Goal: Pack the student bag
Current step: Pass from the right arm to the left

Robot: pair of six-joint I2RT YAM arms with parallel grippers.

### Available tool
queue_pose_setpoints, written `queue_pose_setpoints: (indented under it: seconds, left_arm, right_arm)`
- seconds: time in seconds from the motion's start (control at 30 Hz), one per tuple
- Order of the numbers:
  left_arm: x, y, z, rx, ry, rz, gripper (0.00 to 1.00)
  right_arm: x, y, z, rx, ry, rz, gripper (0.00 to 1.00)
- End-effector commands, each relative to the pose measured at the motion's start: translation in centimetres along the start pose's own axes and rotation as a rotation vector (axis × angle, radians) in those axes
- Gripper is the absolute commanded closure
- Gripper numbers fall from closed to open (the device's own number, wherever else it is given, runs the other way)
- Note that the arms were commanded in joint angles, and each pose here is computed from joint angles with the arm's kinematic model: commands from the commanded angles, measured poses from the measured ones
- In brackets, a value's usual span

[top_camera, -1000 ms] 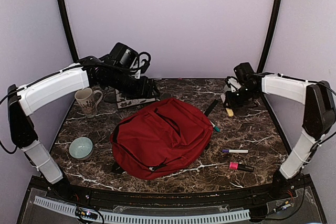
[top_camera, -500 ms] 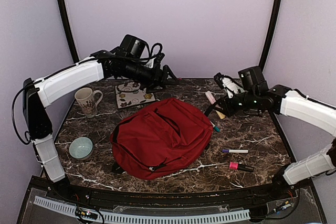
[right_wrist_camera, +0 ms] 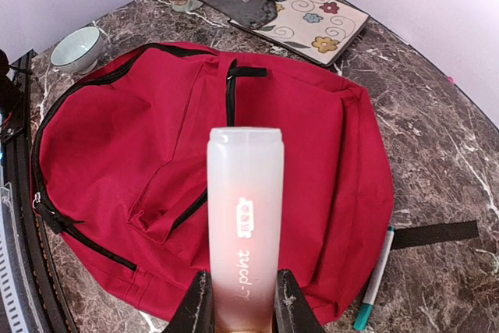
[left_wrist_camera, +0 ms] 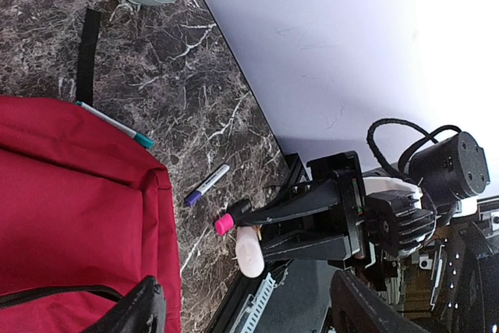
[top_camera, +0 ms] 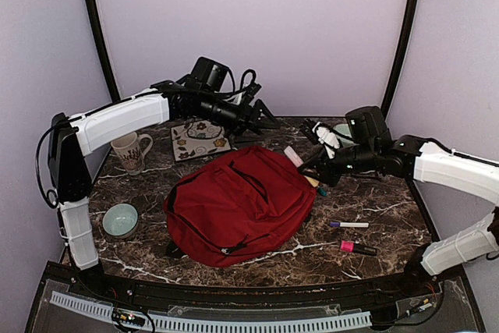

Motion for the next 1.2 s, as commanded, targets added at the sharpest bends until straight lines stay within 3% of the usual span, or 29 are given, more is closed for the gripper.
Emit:
queue_pose_setpoints:
  seconds: [0.0, 0.43, 0.67, 0.87, 0.97, 1.03, 1.17]
  left_arm:
    - [-1.2, -0.3, 0.6, -0.006, 0.072, 0.097, 0.27]
    - [-3.5, 0.6, 1.7, 0.012, 0.146, 0.111, 0.34]
    - [-4.1, 0.4, 1.5, 0.002, 0.148, 0.136, 0.74]
    - [-3.9, 0.2, 1.3, 0.001, 0.143, 0.123, 1.00]
    - [-3.6, 0.0, 1.2, 0.003, 0.134, 0.104, 1.00]
    - [-3.2, -0.3, 1.1, -0.004, 0.123, 0.092, 1.00]
    - [-2.2, -0.9, 1.0, -0.031, 0.095, 0.049, 1.00]
  right_arm:
    - [0.0, 1.1, -1.9, 0.060, -0.066, -0.049, 1.00]
    - [-0.6, 1.3, -2.5, 0.087, -0.058, -0.041, 1.00]
    - [-0.9, 1.3, -2.8, 0.096, -0.038, -0.041, 1.00]
    - [-1.0, 1.1, -3.5, 0.093, -0.047, -0.019, 1.00]
    - [-1.3, 0.8, -3.9, 0.047, -0.036, 0.008, 0.86]
    - [-1.6, 0.8, -4.0, 0.005, -0.018, 0.006, 0.68]
    - [-2.0, 0.8, -4.1, -0.048, 0.001, -0.009, 0.56]
Point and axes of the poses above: each gripper's point midway between its finger pads, its own x axis back along the fingers, its own y axis along the line the jaws close on, z = x × y, the point moved 10 cm from there along x, back along the fingers, and after that the axes turned 9 degrees about -x, right-handed, at the moved point
